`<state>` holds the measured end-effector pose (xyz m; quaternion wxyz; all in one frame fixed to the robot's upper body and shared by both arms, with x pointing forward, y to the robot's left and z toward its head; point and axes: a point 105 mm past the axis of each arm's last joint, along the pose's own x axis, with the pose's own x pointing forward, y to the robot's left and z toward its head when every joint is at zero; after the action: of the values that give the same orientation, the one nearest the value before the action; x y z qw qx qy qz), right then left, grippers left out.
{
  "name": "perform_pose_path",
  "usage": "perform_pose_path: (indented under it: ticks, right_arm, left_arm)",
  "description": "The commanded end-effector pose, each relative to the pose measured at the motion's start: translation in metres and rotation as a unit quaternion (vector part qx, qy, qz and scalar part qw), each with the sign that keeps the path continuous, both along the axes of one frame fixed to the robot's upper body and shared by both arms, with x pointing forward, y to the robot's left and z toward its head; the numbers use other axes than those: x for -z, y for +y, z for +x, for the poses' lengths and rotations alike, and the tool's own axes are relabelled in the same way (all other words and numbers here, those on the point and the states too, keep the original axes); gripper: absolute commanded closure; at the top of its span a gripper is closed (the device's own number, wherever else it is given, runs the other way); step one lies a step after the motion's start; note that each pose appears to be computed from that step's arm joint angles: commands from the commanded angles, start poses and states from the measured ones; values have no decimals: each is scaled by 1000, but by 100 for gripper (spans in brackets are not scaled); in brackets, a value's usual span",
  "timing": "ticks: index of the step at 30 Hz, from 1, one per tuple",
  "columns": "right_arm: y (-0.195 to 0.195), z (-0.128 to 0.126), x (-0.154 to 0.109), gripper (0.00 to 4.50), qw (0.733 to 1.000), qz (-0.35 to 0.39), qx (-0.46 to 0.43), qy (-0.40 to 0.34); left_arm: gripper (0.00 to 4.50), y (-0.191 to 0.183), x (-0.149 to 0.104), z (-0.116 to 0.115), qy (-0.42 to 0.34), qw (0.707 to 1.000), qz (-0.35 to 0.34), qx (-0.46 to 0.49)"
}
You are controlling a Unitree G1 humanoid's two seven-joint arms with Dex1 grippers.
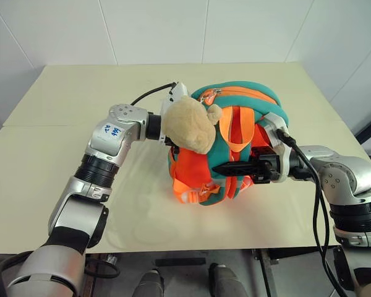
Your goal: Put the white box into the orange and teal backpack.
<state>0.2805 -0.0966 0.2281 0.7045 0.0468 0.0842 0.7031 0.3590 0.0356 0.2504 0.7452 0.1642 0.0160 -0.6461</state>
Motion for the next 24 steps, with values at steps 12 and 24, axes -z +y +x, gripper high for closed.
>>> perform_pose_path:
  ticks: [12,24]
  right_arm:
    - [2,-6,-1,450,1000,13,-1,-9]
    - [8,1,2,450,1000,12,-14,-5]
  left_arm:
    - [3,108,-37,-16,-39,996,-84,3]
    - [3,106,-49,-33,-94,986,-139,-23]
